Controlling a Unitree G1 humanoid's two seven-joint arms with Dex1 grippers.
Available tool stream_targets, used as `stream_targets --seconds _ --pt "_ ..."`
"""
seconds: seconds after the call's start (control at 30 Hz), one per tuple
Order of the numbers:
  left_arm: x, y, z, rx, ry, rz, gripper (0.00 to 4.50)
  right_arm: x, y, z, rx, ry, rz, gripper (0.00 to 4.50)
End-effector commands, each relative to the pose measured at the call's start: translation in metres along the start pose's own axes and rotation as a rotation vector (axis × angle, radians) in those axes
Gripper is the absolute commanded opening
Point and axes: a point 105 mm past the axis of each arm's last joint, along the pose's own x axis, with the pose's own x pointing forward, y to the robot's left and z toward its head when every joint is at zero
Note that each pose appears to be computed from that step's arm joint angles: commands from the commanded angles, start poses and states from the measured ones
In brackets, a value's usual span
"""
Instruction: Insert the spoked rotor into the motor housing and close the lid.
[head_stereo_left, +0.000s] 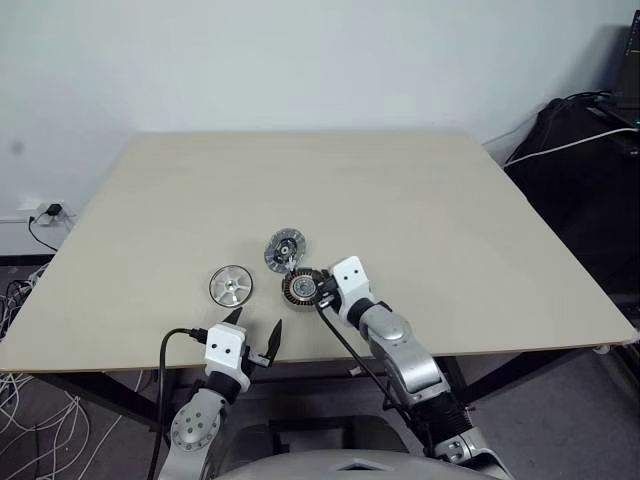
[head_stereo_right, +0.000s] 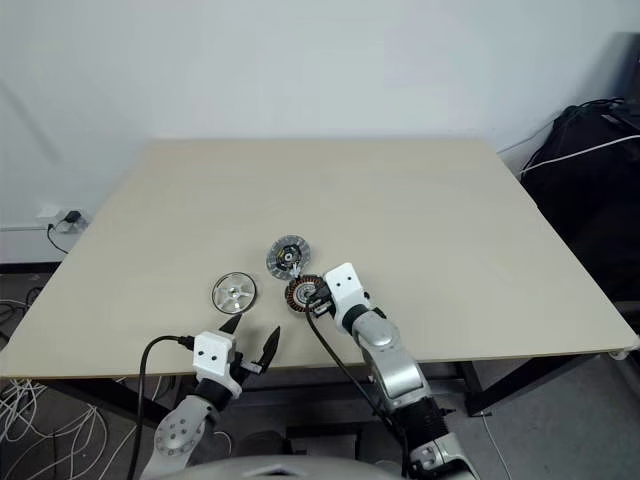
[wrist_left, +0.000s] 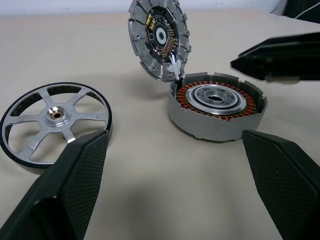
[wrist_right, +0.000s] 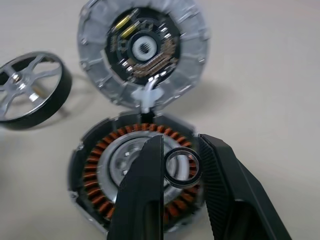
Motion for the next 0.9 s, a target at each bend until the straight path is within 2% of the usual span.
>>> stream_targets --seconds 0.03,0.5,0.9 --pt "0.002 -0.001 0.006 0.002 -0.033 -0.003 4.5 0.008 0.005 0.011 -0.018 -0.03 0.026 0.71" --pt "0.002 -0.005 0.013 0.004 -0.04 -0.012 4.5 0.019 0.008 0.002 -0.02 0.006 0.037 0.71" --pt "0.001 -0.004 0.016 0.009 -0.038 -0.012 4.5 0.03 0.015 0.009 -0.025 -0.014 0.068 0.71"
